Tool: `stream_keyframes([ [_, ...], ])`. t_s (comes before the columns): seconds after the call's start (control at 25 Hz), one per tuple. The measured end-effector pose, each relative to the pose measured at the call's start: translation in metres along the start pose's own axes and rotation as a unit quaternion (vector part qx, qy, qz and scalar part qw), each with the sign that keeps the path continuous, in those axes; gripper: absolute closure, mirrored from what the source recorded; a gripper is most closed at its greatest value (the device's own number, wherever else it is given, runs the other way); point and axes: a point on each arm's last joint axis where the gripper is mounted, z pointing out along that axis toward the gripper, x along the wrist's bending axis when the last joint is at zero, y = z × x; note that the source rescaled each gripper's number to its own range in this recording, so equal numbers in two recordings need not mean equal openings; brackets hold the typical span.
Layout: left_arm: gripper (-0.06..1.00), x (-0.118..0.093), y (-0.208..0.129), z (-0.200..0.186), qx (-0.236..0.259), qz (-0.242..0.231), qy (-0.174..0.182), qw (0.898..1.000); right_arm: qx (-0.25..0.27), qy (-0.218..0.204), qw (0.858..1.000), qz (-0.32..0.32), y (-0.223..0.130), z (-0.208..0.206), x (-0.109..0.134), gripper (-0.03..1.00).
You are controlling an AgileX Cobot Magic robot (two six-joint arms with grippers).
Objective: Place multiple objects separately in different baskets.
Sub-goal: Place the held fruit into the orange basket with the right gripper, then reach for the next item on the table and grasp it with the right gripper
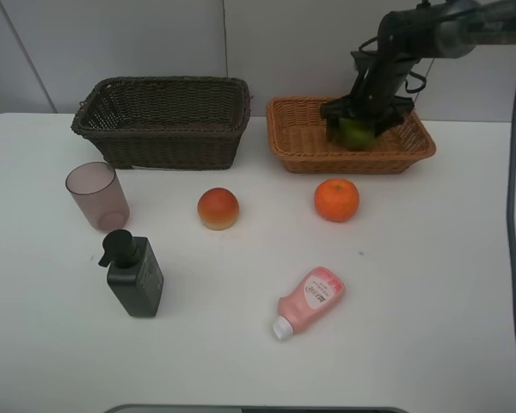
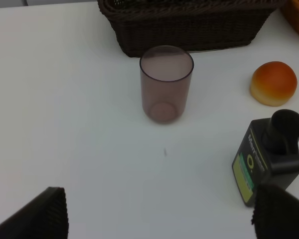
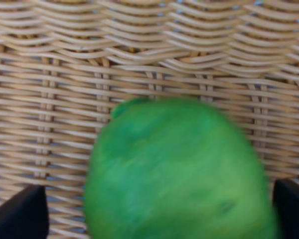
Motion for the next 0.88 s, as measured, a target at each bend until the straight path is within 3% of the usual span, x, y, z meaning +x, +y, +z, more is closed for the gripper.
stream_keyframes([
  [0.2,-0.01,0.000,0.000,0.000,0.000,0.000,0.000,1.000,-0.013,-0.002,1.000,0.003,0.007,-0.033,-0.003,-0.03],
  [0.52,-0.01,0.000,0.000,0.000,0.000,0.000,0.000,1.000,0.023,-0.002,1.000,0.001,0.000,-0.092,0.012,-0.03],
  [0.76,-0.01,0.000,0.000,0.000,0.000,0.000,0.000,1.000,0.036,0.010,0.999,-0.025,-0.040,-0.121,0.037,-0.03],
  [0.88,-0.01,0.000,0.000,0.000,0.000,0.000,0.000,1.000,0.015,0.022,1.000,-0.011,-0.062,-0.134,0.045,-0.03],
])
